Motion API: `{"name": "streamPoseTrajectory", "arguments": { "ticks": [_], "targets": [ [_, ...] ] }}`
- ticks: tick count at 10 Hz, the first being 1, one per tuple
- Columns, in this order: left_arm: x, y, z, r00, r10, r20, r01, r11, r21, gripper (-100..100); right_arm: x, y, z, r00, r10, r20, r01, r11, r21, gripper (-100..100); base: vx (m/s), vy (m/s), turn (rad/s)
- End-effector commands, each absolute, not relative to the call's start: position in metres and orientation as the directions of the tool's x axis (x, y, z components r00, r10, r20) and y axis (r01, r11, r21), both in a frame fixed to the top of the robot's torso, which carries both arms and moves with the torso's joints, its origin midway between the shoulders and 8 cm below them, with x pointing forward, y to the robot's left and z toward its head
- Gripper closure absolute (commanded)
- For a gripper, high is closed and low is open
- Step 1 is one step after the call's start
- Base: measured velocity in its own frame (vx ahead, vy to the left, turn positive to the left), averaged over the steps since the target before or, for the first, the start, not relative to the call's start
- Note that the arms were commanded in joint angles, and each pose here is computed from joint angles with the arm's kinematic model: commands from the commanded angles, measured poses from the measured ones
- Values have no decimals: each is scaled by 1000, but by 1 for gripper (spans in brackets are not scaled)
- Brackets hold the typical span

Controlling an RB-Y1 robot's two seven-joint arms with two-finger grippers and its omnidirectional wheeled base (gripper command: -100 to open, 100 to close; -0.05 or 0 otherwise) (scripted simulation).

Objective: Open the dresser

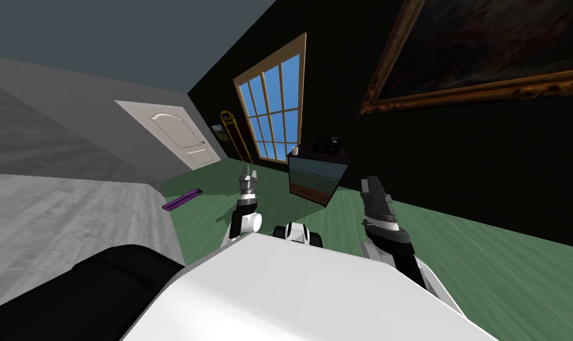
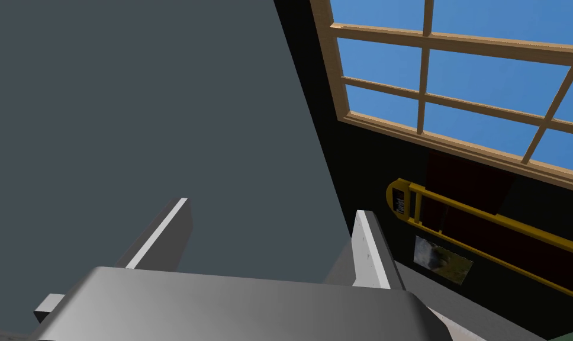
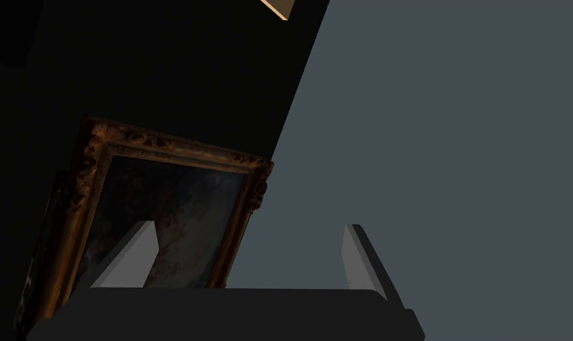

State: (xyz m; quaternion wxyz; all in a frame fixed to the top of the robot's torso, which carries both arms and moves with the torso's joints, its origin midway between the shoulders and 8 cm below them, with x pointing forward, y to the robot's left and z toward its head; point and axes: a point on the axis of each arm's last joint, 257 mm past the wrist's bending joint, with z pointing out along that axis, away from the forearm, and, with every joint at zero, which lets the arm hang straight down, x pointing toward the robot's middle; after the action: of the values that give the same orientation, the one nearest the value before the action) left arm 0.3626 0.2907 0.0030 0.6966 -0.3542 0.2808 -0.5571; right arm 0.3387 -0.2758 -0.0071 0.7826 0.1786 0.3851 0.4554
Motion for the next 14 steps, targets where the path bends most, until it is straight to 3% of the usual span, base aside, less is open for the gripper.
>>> {"name": "streamPoseTrajectory", "arguments": {
  "ticks": [1, 14],
  "targets": [
    [363, 291, 3, 222, -975, 3, 577, 128, -806, 0, 340, -273, -13, 321, 787, -526, -546, 608, 576, -100, 130, 41, -110],
    [363, 291, 3, 222, -975, 3, 577, 128, -806, 0, 348, -269, -41, 461, 394, -795, -368, 900, 232, -100, 116, 47, -80]
  ]
}}
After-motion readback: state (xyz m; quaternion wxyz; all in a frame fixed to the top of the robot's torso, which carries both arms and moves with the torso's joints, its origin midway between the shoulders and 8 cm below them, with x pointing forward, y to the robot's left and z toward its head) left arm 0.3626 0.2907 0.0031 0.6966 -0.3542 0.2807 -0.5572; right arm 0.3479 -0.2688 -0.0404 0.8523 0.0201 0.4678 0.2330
